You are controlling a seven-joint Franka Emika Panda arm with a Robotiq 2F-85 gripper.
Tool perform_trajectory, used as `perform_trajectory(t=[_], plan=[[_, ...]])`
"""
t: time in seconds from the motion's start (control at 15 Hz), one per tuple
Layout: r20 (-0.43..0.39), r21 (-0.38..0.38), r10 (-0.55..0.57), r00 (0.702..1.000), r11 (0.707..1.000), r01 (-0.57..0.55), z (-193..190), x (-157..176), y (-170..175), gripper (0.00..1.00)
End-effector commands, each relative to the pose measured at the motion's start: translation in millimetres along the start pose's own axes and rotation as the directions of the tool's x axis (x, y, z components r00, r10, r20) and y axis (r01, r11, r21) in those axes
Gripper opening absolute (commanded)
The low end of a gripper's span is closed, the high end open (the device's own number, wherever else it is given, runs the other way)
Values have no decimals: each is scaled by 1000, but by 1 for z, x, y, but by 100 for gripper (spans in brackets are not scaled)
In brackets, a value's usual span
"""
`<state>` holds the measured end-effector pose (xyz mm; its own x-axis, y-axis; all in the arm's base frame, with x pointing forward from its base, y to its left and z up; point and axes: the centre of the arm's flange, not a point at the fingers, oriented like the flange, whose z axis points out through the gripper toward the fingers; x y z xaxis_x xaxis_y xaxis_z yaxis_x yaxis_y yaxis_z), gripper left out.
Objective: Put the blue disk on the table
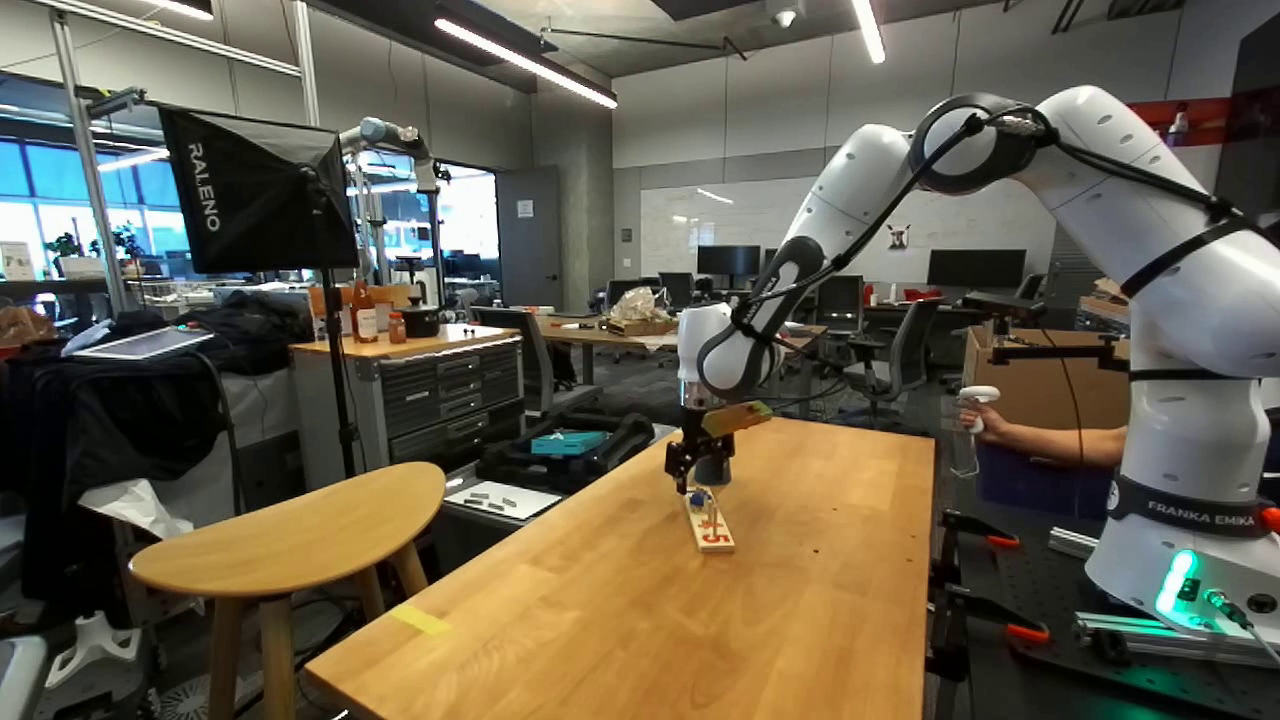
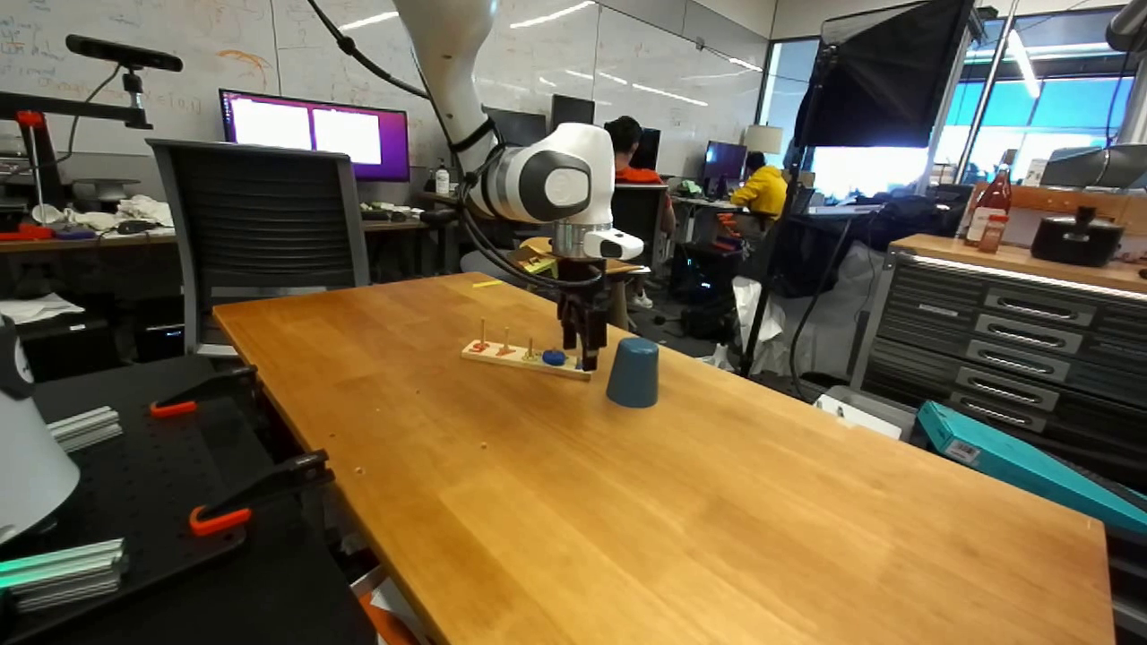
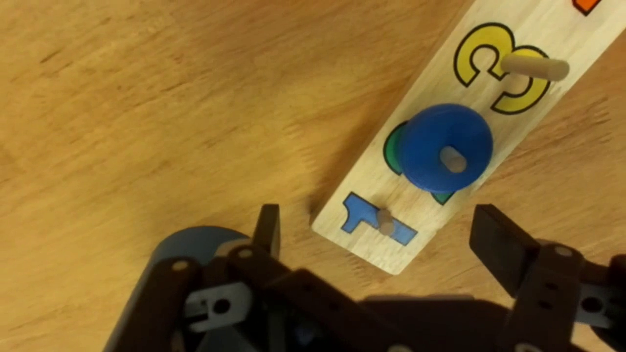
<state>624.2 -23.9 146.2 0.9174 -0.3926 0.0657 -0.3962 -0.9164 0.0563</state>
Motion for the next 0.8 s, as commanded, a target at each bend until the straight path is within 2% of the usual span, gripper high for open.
perform_trajectory(t=[0.0,0.73], plan=[[-2,-2,37,999,999,-37,-4,0,-5,100],[23,-7,151,988,989,-150,5,-30,-6,100]])
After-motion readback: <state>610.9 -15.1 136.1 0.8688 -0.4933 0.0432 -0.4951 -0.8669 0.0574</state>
